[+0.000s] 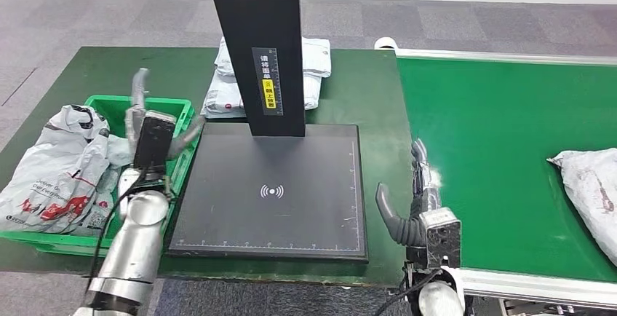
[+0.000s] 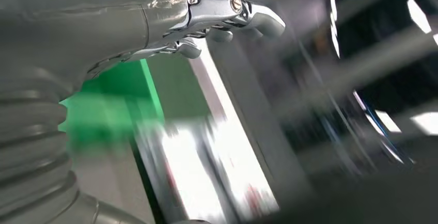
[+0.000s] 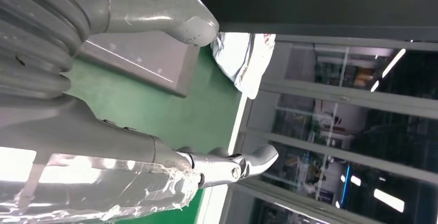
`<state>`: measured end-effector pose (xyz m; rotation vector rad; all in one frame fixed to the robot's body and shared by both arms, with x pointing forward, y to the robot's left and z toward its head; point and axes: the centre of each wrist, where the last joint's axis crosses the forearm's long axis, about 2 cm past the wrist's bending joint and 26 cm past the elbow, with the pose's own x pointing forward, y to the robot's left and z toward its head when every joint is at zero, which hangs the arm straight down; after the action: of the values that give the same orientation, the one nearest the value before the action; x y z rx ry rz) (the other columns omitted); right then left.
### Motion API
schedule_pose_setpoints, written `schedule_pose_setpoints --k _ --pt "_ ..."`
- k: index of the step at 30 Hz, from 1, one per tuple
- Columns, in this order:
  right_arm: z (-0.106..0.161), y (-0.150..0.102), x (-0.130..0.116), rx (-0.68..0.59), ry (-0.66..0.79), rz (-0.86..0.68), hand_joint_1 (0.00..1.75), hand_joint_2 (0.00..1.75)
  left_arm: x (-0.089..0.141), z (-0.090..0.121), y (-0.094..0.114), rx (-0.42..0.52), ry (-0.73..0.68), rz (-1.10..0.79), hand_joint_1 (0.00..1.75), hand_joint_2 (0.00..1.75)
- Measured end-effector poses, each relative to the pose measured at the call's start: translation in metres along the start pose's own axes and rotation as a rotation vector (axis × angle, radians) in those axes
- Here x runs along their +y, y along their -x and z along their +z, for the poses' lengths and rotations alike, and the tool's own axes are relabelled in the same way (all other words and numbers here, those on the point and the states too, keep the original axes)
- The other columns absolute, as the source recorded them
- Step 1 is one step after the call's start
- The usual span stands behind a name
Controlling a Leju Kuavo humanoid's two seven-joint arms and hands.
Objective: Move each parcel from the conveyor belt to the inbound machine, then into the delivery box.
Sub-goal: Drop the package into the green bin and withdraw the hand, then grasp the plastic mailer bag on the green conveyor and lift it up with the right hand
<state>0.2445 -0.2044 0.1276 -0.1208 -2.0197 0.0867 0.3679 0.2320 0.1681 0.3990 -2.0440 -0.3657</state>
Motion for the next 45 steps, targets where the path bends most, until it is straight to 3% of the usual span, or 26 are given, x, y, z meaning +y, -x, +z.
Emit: schedule_pose_setpoints --k 2,3,7,13,17,21,26,45 --pt "-0.011 0.003 0.002 0.001 0.007 0.020 0.00 0.00 -0.026 -0.003 -0.008 -0.010 0.054 0.133 0.00 1.75" --pt "-0.016 0.005 0.002 0.003 0.010 0.029 0.00 0.00 -0.037 -0.006 -0.012 -0.006 0.077 0.187 0.00 1.75" --pt "-0.028 0.015 0.006 0.031 0.020 0.033 0.00 1.75 -0.082 -0.015 -0.033 0.034 0.169 0.386 0.00 1.75" --pt "-0.028 0.029 0.011 0.086 0.026 0.018 0.00 1.75 -0.126 -0.017 -0.055 0.083 0.257 0.494 0.00 1.75" --pt "-0.025 0.034 0.012 0.105 0.029 0.024 0.00 0.00 -0.139 -0.016 -0.060 0.103 0.278 0.519 0.00 1.75" --pt "-0.021 0.039 0.013 0.117 0.041 0.040 0.00 1.75 -0.150 -0.009 -0.060 0.113 0.250 0.501 0.00 1.75" --pt "-0.016 0.046 0.015 0.143 0.041 0.060 0.00 1.75 -0.155 -0.001 -0.056 0.092 0.189 0.450 0.00 1.75" --pt "-0.013 0.058 0.011 0.144 0.065 0.120 0.00 1.75 -0.158 0.017 -0.042 0.134 0.185 0.426 0.00 1.75"
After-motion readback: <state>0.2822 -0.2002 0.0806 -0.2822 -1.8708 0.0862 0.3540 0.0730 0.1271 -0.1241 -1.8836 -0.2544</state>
